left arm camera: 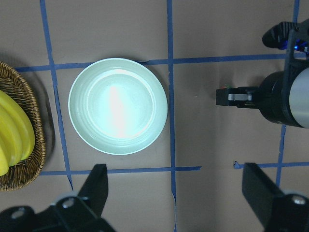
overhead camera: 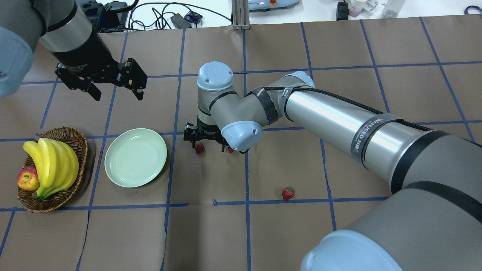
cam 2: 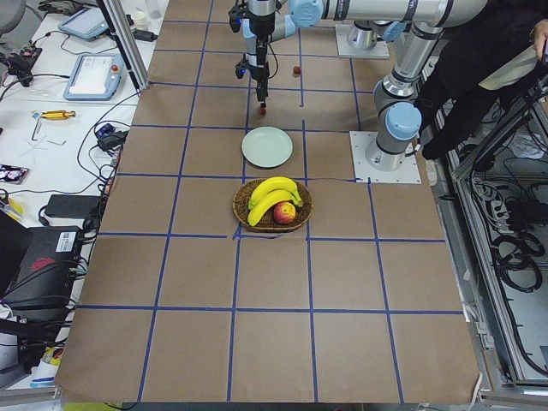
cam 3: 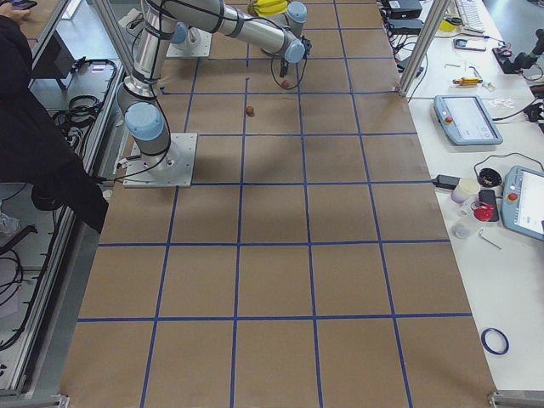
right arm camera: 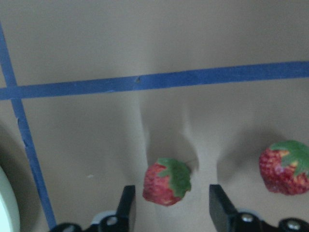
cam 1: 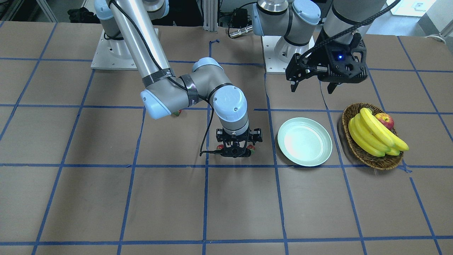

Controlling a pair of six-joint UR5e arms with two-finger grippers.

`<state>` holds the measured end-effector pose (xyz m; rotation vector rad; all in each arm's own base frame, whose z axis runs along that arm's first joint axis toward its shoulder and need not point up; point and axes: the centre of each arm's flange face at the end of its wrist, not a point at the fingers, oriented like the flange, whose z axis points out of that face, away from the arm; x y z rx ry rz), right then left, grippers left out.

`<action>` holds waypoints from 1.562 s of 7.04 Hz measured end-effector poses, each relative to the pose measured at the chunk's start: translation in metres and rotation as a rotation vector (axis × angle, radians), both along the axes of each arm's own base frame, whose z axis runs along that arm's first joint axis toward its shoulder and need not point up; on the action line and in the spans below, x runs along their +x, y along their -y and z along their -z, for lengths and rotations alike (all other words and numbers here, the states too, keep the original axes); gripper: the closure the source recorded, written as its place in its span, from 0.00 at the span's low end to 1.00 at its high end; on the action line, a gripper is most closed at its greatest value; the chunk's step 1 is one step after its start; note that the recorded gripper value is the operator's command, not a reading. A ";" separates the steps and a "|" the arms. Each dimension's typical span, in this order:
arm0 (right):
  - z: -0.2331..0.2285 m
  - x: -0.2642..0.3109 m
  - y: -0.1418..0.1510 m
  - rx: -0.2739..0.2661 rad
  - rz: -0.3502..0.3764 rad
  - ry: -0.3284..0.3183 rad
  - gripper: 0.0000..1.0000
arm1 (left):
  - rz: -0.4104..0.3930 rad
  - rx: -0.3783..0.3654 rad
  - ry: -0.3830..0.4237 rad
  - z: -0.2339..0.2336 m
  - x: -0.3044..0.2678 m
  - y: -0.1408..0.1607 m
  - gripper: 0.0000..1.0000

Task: Collect all strawberries into plate
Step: 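Move the right gripper to the strawberry nearest the robot and grasp it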

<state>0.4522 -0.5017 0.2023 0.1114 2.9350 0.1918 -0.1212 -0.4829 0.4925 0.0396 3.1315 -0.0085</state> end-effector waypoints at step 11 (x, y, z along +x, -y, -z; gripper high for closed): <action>-0.001 -0.187 -0.117 0.100 -0.139 -0.243 0.00 | -0.003 0.010 -0.001 0.005 0.000 0.001 0.00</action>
